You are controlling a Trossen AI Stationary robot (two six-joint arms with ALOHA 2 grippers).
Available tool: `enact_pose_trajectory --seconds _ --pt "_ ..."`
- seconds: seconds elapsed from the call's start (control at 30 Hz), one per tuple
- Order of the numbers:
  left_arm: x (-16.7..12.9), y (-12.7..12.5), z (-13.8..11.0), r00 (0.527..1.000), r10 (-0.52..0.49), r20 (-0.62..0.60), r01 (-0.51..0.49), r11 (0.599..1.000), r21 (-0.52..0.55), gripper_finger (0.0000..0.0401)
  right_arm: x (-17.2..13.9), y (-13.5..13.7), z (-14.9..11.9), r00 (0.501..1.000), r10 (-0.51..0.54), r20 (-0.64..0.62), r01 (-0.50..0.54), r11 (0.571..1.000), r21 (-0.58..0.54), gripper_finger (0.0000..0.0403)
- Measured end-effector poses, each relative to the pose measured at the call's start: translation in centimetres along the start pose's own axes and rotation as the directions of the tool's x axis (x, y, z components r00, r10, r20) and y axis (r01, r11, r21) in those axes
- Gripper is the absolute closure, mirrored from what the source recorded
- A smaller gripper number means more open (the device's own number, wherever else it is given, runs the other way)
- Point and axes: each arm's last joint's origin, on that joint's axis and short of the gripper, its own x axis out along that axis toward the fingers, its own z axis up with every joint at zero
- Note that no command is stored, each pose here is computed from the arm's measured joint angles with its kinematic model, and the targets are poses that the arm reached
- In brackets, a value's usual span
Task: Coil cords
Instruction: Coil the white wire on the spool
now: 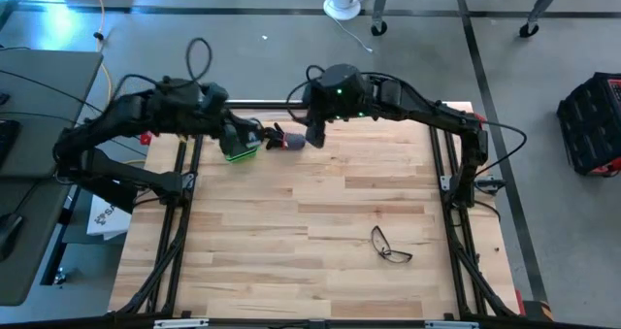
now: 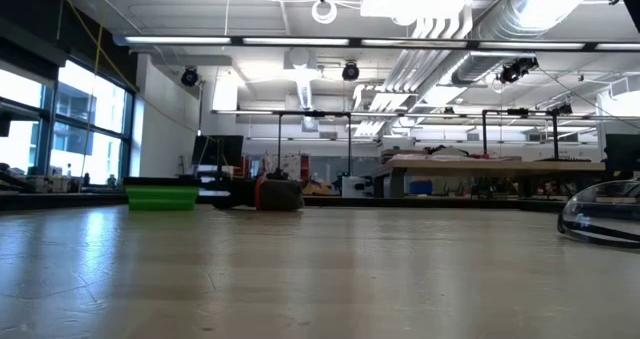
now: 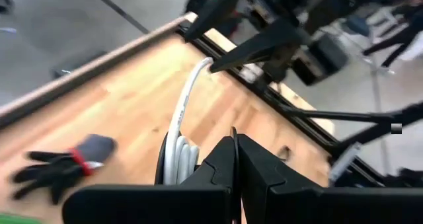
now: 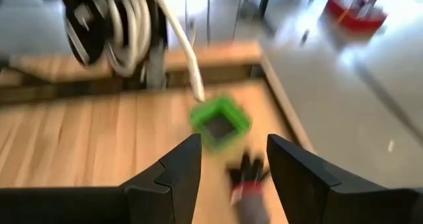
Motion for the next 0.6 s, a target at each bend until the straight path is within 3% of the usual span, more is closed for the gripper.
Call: enact_pose_trajectory --seconds 0.3,0.47,0.6 --pt "4.9 2.0 -5.7 0.983 -0.176 -0.052 0.164 0.971 -0.173 0.0401 -0.6 0.4 -3.4 0.933 0.097 -0.346 -0.091 0.995 0.034 0.0235" --pt "6.7 3.2 -9.7 0.947 -0.312 0.076 0.320 0.893 -0.315 0.0401 -1.0 0.7 -6.4 0.879 0.113 -0.463 -0.091 0.993 0.070 0.0235" --pt "8.8 4.3 -13.3 0.901 -0.396 0.178 0.434 0.803 -0.408 0.0401 -3.1 1.2 -10.8 0.914 0.112 -0.390 -0.025 0.975 0.223 0.0235"
